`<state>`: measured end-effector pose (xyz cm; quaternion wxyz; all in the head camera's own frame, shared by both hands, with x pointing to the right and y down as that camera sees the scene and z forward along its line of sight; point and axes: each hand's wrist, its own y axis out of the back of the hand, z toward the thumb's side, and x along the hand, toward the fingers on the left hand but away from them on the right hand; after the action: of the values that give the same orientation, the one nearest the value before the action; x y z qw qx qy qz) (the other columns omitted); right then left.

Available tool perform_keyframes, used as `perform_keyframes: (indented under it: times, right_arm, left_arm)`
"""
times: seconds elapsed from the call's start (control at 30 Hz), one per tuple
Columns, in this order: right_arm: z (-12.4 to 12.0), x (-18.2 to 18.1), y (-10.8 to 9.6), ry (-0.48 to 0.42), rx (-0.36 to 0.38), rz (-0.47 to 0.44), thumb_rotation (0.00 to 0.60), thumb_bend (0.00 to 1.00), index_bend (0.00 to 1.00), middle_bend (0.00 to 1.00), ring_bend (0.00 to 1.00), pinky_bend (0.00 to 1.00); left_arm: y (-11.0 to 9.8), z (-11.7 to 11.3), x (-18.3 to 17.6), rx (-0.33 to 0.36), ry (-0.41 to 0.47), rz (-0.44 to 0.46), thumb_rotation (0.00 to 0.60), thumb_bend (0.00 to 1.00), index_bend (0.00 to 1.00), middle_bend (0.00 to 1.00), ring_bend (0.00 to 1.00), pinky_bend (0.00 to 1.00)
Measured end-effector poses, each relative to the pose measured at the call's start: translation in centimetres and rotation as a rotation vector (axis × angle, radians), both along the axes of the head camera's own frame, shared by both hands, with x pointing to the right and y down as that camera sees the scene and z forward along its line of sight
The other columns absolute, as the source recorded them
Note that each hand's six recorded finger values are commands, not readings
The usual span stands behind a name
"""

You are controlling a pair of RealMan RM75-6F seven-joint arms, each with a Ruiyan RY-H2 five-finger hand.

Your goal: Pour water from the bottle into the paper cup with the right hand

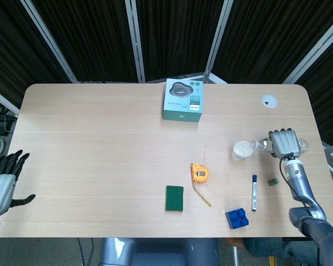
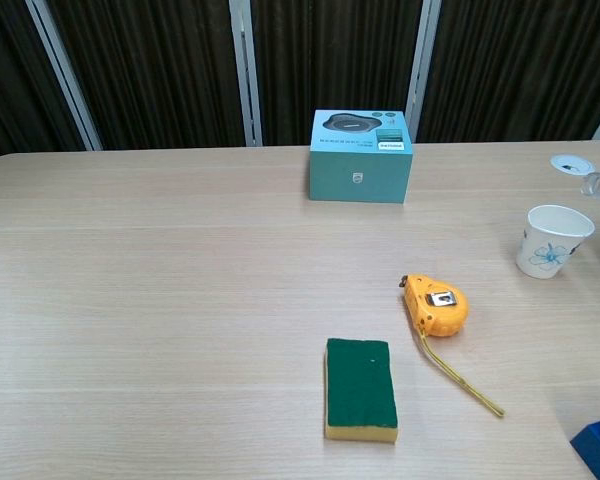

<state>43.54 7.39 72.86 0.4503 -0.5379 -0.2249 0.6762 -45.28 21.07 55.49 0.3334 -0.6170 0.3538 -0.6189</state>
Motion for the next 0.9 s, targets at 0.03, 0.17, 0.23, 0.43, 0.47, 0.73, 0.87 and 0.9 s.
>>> perform_keyframes:
  times: [0.03,0.17,0.23,0.43,0.47,0.73,0.87,0.9]
  right_arm:
    - [-0.01,0.02,-0.02,0.005,0.001,-0.005,0.6,0.45,0.55,0.61,0.46,0.45]
    - [0.0,0.03,-0.01,0.015,0.004,-0.016,0.6,0.45,0.55,0.61,0.46,0.45]
    - [-0.03,0.06,-0.01,0.016,0.006,-0.017,0.6,0.45,0.55,0.61,0.46,0.45]
    - [-0.1,0.18,-0.11,0.036,0.01,-0.029,0.6,0.45,0.55,0.61,0.46,0.45]
    - [-0.11,0.2,-0.13,0.038,0.01,-0.031,0.6,0.45,0.55,0.61,0.46,0.45]
    - [-0.23,0.27,-0.22,0.056,0.018,-0.043,0.6,0.45,0.55,0.61,0.47,0.45]
    - [-0.24,0.35,-0.26,0.063,0.017,-0.042,0.6,0.45,0.55,0.61,0.47,0.46]
    - [-0.24,0.38,-0.26,0.065,0.017,-0.043,0.6,0.45,0.55,0.61,0.47,0.46]
  left_arm:
    - [0.01,0.0,-0.01,-0.001,-0.001,0.001,0.6,0.0,0.0,0.0,0.0,0.0]
    - [0.02,0.02,0.0,-0.002,0.0,0.002,0.6,0.0,0.0,0.0,0.0,0.0]
    - [0.01,0.02,0.01,-0.002,0.0,0.002,0.6,0.0,0.0,0.0,0.0,0.0]
    - [0.02,0.01,0.02,-0.003,0.0,0.002,0.6,0.0,0.0,0.0,0.0,0.0]
    - [0.02,0.01,0.02,-0.003,0.0,0.002,0.6,0.0,0.0,0.0,0.0,0.0]
    - [0.04,0.04,0.04,-0.004,0.0,0.002,0.6,0.0,0.0,0.0,0.0,0.0]
    - [0.03,0.01,0.01,-0.004,-0.001,0.001,0.6,0.0,0.0,0.0,0.0,0.0]
    - [0.03,0.01,0.0,-0.003,-0.001,0.001,0.6,0.0,0.0,0.0,0.0,0.0]
